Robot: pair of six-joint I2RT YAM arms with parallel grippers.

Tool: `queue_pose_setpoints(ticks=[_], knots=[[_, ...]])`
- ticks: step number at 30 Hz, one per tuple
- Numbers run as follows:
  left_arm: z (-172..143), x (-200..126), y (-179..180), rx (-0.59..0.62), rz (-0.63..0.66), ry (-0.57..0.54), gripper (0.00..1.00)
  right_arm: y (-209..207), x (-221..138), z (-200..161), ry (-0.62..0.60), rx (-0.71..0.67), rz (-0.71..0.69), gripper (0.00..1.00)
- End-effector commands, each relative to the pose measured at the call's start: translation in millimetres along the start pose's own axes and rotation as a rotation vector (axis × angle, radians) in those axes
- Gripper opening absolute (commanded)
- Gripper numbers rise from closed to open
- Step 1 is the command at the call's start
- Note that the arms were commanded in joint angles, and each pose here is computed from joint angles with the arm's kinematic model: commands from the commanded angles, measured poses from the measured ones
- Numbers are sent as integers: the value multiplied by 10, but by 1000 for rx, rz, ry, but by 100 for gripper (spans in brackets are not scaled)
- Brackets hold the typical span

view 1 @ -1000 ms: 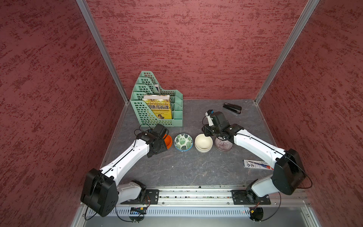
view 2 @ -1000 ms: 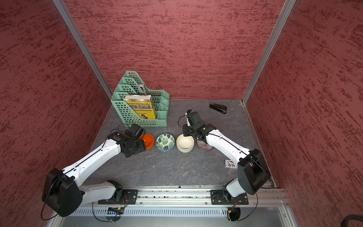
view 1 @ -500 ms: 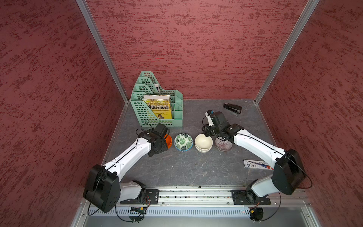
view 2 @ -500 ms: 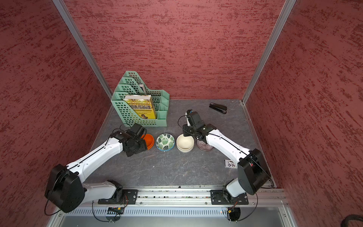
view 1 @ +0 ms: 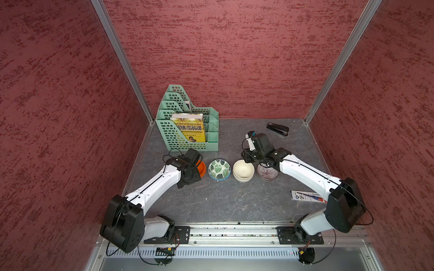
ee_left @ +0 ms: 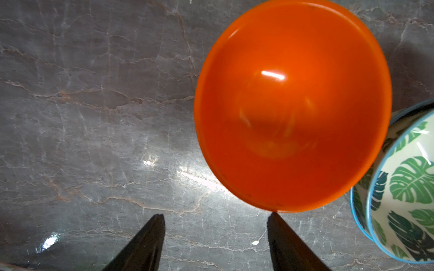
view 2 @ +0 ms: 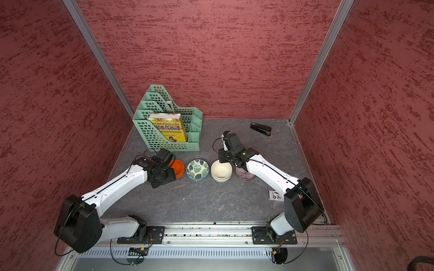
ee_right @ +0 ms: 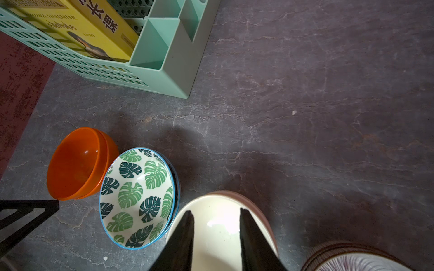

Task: Stack the bowls
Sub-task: Adjust the bowl on the bowl.

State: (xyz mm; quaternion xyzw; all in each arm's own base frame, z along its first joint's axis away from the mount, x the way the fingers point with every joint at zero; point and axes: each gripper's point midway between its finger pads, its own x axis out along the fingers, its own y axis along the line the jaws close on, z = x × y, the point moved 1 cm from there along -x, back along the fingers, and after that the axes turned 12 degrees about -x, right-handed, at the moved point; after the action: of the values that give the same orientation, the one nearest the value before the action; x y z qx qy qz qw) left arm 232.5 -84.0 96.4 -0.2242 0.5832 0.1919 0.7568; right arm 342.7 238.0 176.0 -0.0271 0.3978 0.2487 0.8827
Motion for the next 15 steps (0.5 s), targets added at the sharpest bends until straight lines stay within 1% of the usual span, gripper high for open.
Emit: queue_pose_setpoints(ticks=[1, 7, 13, 15], knots=[[48, -9, -28, -2, -18, -16, 72, 21, -24, 105, -40, -14, -8, 35], [102, -97, -39, 0, -23, -36, 71, 18, -3, 86, -38, -11, -5, 35], [138, -229, -79, -3, -58, -53, 71, 16, 4, 60, -35, -9, -5, 35], [152, -221, -75, 0, -51, -56, 71, 21, 5, 55, -34, -9, -3, 35]])
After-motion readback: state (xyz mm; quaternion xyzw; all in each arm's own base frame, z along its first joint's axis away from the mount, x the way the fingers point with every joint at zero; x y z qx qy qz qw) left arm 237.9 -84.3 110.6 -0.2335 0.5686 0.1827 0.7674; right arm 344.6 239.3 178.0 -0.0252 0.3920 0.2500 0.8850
